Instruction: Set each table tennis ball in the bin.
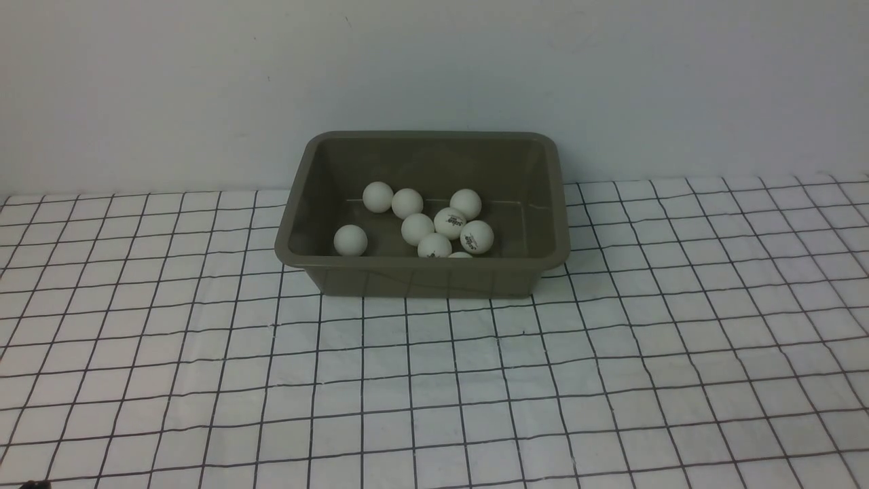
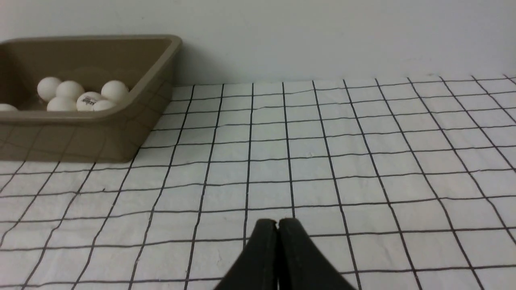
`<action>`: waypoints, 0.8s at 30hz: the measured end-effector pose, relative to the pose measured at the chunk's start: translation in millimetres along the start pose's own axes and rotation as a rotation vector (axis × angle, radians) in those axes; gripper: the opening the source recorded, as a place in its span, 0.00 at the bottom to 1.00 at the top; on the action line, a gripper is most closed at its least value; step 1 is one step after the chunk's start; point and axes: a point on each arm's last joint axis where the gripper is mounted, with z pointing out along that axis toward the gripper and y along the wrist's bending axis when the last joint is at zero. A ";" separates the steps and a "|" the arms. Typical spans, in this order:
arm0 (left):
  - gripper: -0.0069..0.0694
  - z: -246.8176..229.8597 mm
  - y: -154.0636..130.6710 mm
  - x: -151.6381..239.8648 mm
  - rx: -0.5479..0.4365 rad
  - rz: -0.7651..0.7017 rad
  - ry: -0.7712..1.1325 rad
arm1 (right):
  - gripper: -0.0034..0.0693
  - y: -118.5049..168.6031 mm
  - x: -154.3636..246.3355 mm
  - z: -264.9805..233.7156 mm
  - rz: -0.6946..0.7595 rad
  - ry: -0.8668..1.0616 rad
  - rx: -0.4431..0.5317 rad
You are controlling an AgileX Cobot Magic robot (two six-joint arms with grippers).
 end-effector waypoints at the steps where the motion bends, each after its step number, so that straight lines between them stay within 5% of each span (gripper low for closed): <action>1: 0.08 0.0 0.0 0.0 0.000 0.000 0.000 | 0.02 -0.1 1.2 0.4 0.000 0.003 0.000; 24: 0.08 0.0 0.0 0.0 0.000 0.000 0.000 | 0.02 -2.8 40.7 5.5 -0.023 0.027 0.014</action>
